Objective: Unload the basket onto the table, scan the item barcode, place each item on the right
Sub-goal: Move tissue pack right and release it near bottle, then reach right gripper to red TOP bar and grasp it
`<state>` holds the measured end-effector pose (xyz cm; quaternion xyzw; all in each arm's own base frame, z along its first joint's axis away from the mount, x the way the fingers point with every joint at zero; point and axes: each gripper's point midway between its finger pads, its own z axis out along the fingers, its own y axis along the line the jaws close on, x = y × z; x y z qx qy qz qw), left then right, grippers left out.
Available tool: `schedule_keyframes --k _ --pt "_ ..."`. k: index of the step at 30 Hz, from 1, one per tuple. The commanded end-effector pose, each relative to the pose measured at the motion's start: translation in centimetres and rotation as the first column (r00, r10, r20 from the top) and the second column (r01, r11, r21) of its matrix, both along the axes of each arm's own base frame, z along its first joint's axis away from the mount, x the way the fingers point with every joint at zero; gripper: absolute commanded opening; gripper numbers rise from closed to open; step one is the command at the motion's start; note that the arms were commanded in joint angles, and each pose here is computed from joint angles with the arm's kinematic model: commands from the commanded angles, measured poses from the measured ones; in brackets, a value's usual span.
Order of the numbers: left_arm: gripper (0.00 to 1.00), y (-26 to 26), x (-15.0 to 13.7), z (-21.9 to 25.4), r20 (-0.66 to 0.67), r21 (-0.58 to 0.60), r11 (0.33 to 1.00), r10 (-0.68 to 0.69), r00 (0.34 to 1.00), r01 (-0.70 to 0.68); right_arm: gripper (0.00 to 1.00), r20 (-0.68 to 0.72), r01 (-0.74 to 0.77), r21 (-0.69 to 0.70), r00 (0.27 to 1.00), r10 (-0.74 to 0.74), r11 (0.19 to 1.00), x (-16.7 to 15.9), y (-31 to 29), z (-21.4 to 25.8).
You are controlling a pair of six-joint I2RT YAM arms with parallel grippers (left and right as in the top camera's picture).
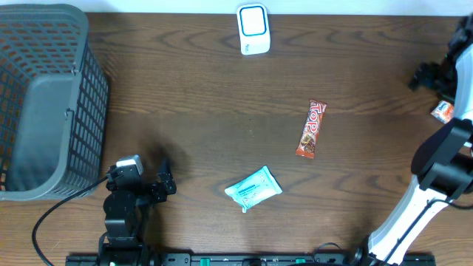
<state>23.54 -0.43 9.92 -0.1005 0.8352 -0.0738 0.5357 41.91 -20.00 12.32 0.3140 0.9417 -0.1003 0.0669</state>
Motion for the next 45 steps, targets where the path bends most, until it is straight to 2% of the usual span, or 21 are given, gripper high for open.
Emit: schedule_keyframes --k 1,5,6,8,10,13,17,18,20,22,23,24,26,28,29,30,31,33,34,38,45 --pt "0.98 0.3 -0.3 -1.3 -0.032 -0.002 1.000 0.019 0.999 -0.019 0.99 0.157 -0.123 0.223 0.984 0.089 0.967 1.7 7.4 4.0" --pt "0.98 0.3 -0.3 -1.3 -0.032 -0.002 1.000 0.019 0.999 -0.019 0.97 0.101 -0.178 0.457 0.984 0.148 0.871 0.0 14.4 3.6" --pt "0.98 0.3 -0.3 -1.3 -0.032 -0.002 1.000 0.019 0.999 -0.019 0.93 0.072 -0.180 0.478 0.983 0.166 0.860 -0.6 15.6 3.3" --pt "0.98 0.3 -0.3 -1.3 -0.032 -0.002 1.000 0.019 0.999 -0.019 0.74 -0.004 -0.180 0.503 0.978 0.210 0.846 -2.0 18.1 2.1" --pt "0.98 0.3 -0.3 -1.3 -0.032 -0.002 1.000 0.019 0.999 -0.019 0.74 -0.068 -0.159 0.520 0.972 0.226 0.840 -3.2 20.2 1.1" --pt "0.98 0.3 -0.3 -1.3 -0.032 -0.002 1.000 0.019 0.999 -0.019 0.75 -0.145 -0.130 0.501 0.962 0.231 0.856 -4.4 22.4 -0.1" --pt "0.98 0.3 -0.3 -1.3 -0.032 -0.002 1.000 0.019 0.999 -0.019 0.75 -0.269 -0.041 0.332 0.953 0.137 0.942 -6.0 23.6 -1.9" --pt "0.98 0.3 -0.3 -1.3 -0.032 -0.002 1.000 0.019 0.999 -0.019 0.70 -0.271 -0.051 0.320 0.952 0.143 0.946 -6.1 24.4 -2.3" --pt "0.98 0.3 -0.3 -1.3 -0.032 -0.002 1.000 0.019 0.999 -0.019 0.53 -0.257 -0.096 0.320 0.949 0.183 0.943 -6.0 26.0 -2.9" --pt "0.98 0.3 -0.3 -1.3 -0.032 -0.002 1.000 0.019 0.999 -0.019 0.53 -0.225 -0.149 0.321 0.947 0.228 0.935 -5.5 27.8 -3.5" --pt "0.98 0.3 -0.3 -1.3 -0.032 -0.002 1.000 0.019 0.999 -0.019 0.56 -0.203 -0.179 0.320 0.946 0.252 0.930 -5.2 28.7 -3.9" --pt "0.98 0.3 -0.3 -1.3 -0.032 -0.002 1.000 0.019 0.999 -0.019 0.65 -0.192 -0.202 0.310 0.944 0.269 0.929 -5.0 29.3 -4.2" --pt "0.98 0.3 -0.3 -1.3 -0.032 -0.002 1.000 0.019 0.999 -0.019 0.67 -0.169 -0.254 0.247 0.939 0.300 0.935 -4.5 29.7 -4.8" --pt "0.98 0.3 -0.3 -1.3 -0.032 -0.002 1.000 0.019 0.999 -0.019 0.94 -0.168 -0.254 0.180 0.944 0.285 0.950 -4.4 29.8 -5.2" --pt "0.98 0.3 -0.3 -1.3 -0.032 -0.002 1.000 0.019 0.999 -0.019 0.97 -0.172 -0.231 0.146 0.952 0.254 0.962 -4.5 29.7 -5.4" --pt "0.98 0.3 -0.3 -1.3 -0.032 -0.002 1.000 0.019 0.999 -0.019 0.97 -0.174 -0.200 0.115 0.960 0.218 0.973 -4.7 29.6 -5.5" --pt "0.98 0.3 -0.3 -1.3 -0.032 -0.002 1.000 0.019 0.999 -0.019 0.93 -0.173 -0.168 0.085 0.968 0.180 0.982 -4.8 29.5 -5.6" --pt "0.98 0.3 -0.3 -1.3 -0.032 -0.002 1.000 0.019 0.999 -0.019 0.73 -0.165 -0.114 0.037 0.979 0.119 0.993 -5.1 29.3 -5.8" --pt "0.98 0.3 -0.3 -1.3 -0.032 -0.002 1.000 0.019 0.999 -0.019 0.70 -0.157 -0.102 0.021 0.982 0.104 0.995 -5.0 29.3 -5.7" --pt "0.98 0.3 -0.3 -1.3 -0.032 -0.002 1.000 0.019 0.999 -0.019 0.71 -0.106 -0.104 -0.021 0.989 0.101 0.994 -4.0 29.4 -5.7" --pt "0.98 0.3 -0.3 -1.4 -0.033 -0.002 1.000 0.019 0.999 -0.019 0.71 -0.102 -0.102 -0.021 0.990 0.100 0.995 -3.4 29.5 -6.9"
